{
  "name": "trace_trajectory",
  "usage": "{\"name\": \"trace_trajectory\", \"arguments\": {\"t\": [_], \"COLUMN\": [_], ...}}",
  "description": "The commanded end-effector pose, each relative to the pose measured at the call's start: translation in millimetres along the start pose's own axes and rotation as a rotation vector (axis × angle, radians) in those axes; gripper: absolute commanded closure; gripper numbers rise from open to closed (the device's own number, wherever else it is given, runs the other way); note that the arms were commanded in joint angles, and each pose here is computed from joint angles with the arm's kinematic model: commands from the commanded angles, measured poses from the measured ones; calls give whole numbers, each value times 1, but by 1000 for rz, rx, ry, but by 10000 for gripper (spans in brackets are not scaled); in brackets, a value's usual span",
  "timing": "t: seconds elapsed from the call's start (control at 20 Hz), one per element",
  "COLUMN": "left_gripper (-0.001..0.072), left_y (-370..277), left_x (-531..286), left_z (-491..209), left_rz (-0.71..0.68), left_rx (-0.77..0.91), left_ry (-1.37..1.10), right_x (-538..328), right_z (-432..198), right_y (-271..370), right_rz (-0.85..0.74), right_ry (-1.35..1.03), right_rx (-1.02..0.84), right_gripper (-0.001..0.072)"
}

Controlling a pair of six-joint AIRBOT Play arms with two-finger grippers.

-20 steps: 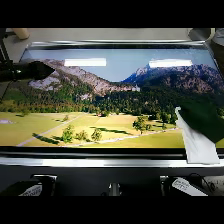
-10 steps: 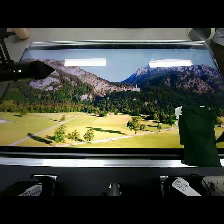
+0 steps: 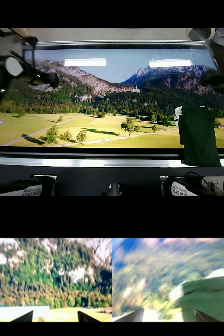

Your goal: Fold the shirts.

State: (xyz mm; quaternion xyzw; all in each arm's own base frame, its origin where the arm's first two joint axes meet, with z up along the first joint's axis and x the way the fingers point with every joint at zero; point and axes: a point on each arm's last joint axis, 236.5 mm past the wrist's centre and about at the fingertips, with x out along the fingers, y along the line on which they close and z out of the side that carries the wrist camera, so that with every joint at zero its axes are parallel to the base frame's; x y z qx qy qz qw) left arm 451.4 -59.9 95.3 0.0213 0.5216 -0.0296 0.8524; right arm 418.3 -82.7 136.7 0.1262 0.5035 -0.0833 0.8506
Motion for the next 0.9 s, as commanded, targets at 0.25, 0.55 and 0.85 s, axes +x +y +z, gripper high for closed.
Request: {"name": "trace_trajectory", "arguments": {"t": [0.25, 0.55, 0.85], "left_gripper": [107, 107, 106], "left_y": [-16, -16, -16], "left_x": [29, 31, 31], "left_z": [-74, -74, -74], "left_rz": [-23, -23, -23], "left_rx": [-28, -27, -28], "left_ry": [142, 145, 145], "right_x": [60, 59, 59], "right_z": [-89, -91, -91], "right_y": [71, 71, 71], "right_rz": [47, 46, 46], "right_ry": [442, 450, 450], "right_rx": [-88, -89, -89], "right_gripper": [38, 44, 44]}}
